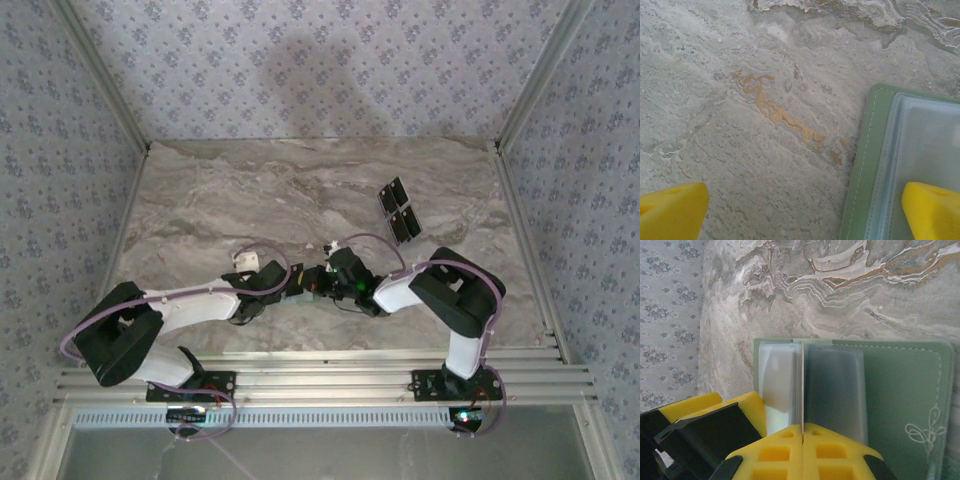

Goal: Put the credit cards into the card holder

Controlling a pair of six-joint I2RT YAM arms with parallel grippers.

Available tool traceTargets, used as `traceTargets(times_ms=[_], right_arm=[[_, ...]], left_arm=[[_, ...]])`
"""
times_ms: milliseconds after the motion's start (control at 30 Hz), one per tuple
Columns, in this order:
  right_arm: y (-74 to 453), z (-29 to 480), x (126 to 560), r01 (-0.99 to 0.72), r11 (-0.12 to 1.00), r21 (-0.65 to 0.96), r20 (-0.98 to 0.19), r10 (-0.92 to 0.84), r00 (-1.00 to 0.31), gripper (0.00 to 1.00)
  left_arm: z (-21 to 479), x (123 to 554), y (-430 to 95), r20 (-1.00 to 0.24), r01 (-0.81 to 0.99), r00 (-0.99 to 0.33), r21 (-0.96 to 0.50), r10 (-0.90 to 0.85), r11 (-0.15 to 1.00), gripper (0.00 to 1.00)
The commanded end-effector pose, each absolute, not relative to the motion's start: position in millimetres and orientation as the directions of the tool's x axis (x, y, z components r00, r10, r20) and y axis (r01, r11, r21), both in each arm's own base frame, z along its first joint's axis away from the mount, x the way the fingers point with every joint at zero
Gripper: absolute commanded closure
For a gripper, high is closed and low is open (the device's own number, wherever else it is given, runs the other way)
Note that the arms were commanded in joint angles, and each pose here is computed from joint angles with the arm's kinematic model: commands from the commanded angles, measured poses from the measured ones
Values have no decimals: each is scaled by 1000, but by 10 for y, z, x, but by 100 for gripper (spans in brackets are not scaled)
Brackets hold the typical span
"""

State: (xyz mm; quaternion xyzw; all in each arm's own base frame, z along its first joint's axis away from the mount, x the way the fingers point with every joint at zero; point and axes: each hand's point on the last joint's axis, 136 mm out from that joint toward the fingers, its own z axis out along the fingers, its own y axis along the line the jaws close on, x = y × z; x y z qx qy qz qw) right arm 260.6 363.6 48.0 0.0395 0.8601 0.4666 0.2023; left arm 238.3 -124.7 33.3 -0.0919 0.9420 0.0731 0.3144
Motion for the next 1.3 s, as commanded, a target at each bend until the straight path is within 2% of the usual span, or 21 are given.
traceTargets(times_ms=[0, 1267], right_arm=[[3583, 331, 2582, -86, 569, 818, -282, 266, -922, 100], [3586, 117, 2435, -33, 505, 863, -158, 206, -966, 100]], left_arm=[[173, 2169, -1068, -534, -199, -841, 169, -80, 965, 0], [159, 2167, -1071, -529, -200, -845, 177, -78, 964, 0]])
